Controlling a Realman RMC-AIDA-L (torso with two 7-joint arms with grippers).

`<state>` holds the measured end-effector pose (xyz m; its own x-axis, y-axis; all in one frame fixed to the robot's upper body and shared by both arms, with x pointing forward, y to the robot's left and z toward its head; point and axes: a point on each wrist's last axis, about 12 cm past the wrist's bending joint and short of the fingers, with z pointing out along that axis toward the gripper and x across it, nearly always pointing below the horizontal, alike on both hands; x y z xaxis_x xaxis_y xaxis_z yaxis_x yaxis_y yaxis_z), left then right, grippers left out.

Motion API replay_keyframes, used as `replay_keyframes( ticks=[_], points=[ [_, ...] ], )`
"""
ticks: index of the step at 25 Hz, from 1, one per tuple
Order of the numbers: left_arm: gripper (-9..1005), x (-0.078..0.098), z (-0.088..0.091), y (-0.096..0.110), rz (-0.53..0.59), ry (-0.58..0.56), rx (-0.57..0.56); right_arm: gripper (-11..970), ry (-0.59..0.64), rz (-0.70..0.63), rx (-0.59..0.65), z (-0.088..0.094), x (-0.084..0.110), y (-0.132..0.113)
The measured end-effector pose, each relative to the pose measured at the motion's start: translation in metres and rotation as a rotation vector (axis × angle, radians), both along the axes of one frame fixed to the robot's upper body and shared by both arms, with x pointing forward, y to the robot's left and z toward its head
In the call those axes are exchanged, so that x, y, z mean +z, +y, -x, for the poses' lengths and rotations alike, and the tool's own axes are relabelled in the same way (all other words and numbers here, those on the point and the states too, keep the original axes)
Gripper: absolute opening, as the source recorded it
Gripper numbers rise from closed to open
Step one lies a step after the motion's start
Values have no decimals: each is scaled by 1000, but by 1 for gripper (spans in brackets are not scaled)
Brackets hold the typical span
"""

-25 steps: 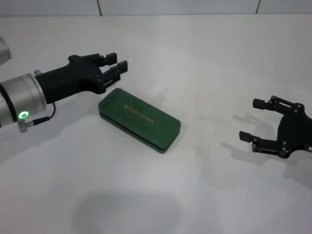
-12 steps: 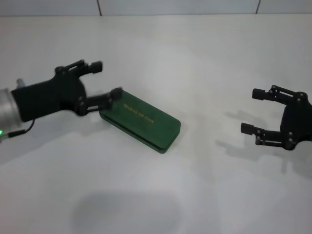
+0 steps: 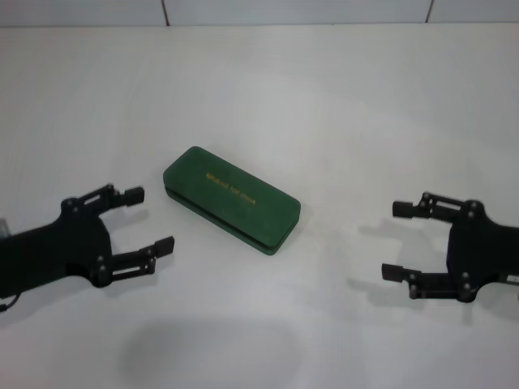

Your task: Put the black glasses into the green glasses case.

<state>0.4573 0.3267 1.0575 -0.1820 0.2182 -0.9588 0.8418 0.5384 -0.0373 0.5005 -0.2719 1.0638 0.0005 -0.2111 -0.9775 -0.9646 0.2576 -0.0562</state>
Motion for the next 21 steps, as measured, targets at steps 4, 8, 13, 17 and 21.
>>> replay_keyframes(
  ticks=[4,8,13,17,21],
  points=[
    [868,-10,11,3,-13,37,9,817,16,20,-31,1,-12,3],
    [868,-13,14,4,-12,51,13,817,10,37,-50,-3,-14,4],
    [869,-9,11,2,5,34,5,817,7,37,-49,-4,-14,5],
    [869,-6,10,5,20,22,19,817,2,36,-44,-6,-13,6],
    [870,-6,11,6,24,24,23,817,1,30,-34,-6,-11,7]
  ],
)
